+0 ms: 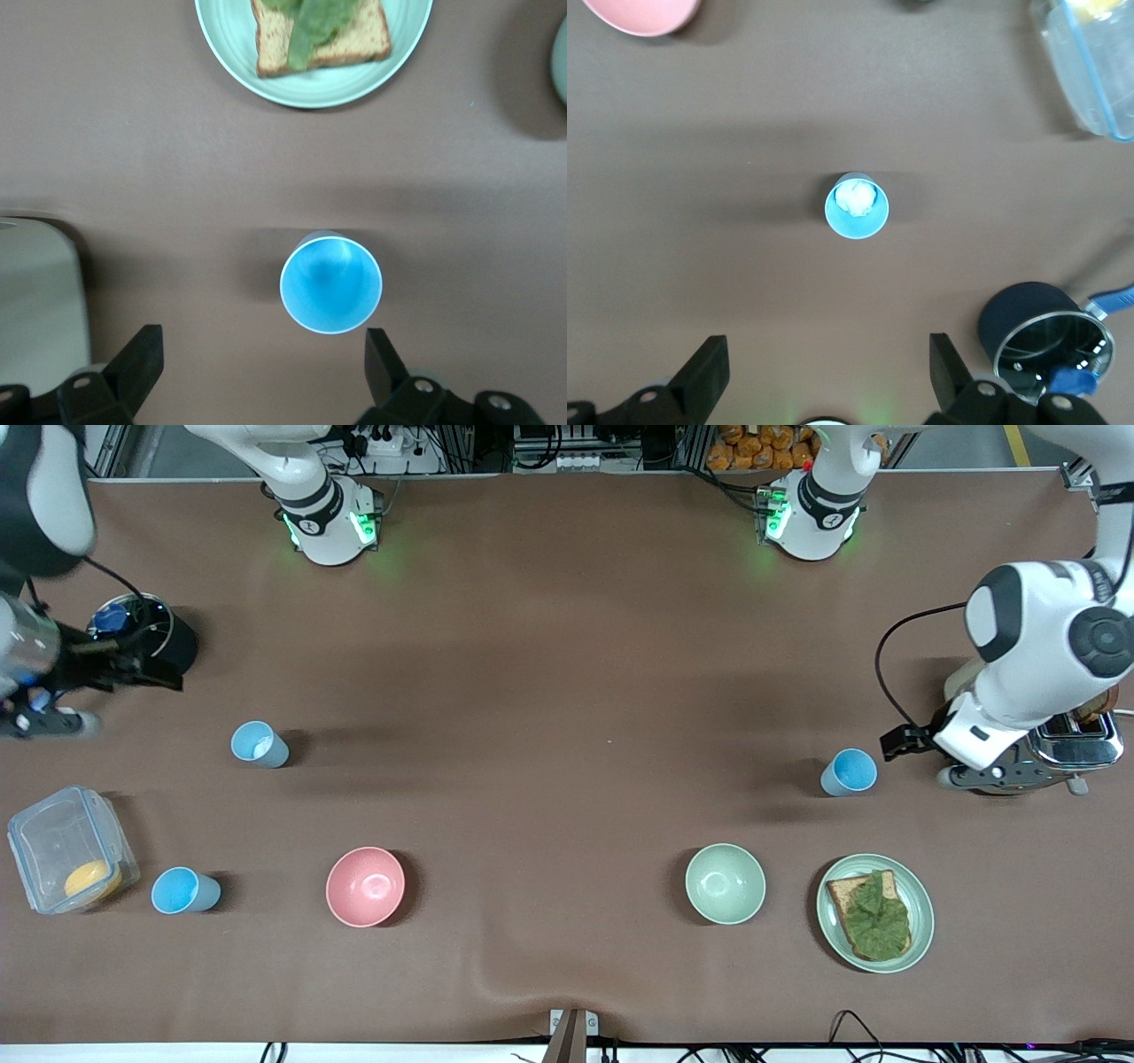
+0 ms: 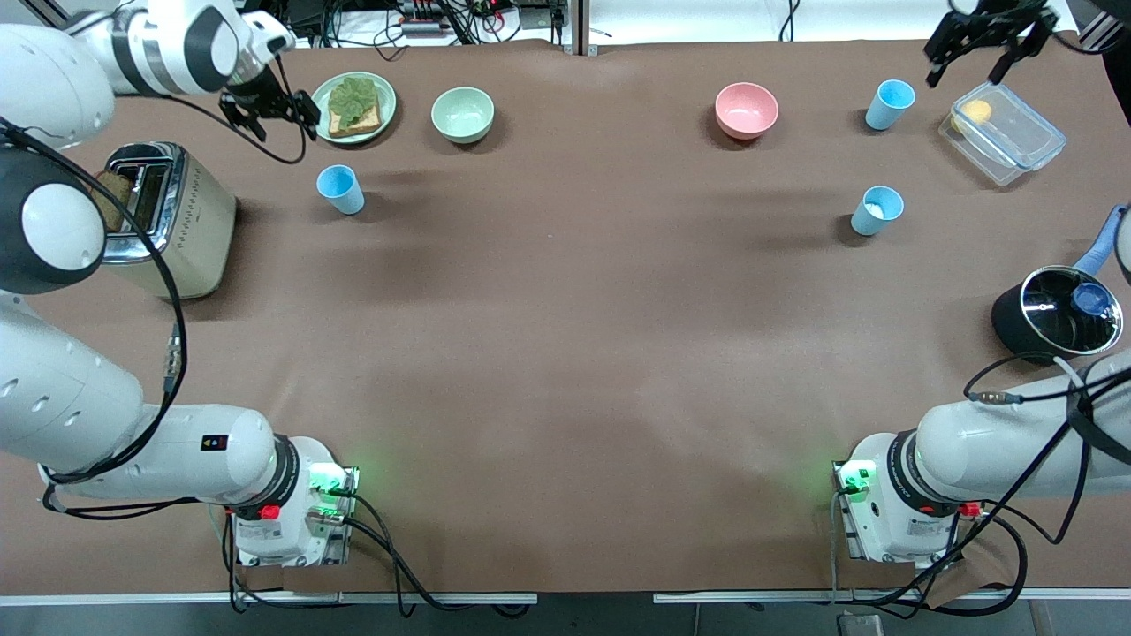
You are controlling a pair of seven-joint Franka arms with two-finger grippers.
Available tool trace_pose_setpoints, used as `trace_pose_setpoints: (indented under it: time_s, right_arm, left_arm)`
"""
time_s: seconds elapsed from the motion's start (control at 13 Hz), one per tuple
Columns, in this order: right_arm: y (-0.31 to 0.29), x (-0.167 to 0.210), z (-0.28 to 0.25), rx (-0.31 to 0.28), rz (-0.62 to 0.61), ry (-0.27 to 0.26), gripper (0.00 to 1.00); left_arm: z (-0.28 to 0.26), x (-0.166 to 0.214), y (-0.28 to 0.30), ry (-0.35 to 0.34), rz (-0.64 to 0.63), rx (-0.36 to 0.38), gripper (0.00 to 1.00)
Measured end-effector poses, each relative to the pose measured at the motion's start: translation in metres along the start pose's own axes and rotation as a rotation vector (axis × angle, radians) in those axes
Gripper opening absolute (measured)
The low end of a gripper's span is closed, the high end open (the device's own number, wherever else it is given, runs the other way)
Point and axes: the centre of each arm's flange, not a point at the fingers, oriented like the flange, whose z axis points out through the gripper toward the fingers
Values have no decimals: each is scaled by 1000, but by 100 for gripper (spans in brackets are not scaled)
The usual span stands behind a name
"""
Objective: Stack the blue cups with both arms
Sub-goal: 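Grasp a blue cup with the right gripper while the left gripper grasps another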
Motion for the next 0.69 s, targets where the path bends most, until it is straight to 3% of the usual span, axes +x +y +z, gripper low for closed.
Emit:
trace_pose_setpoints:
  time_s: [0.38,0.69]
  right_arm:
    - [1,60,98,-2,-3,-71,100]
    - [-4,70,173,-3,-14,-58,100]
  left_arm:
    - [64,-1,0,-61,0,-1,100]
    - [96,-2,3,-98,4,-2,100]
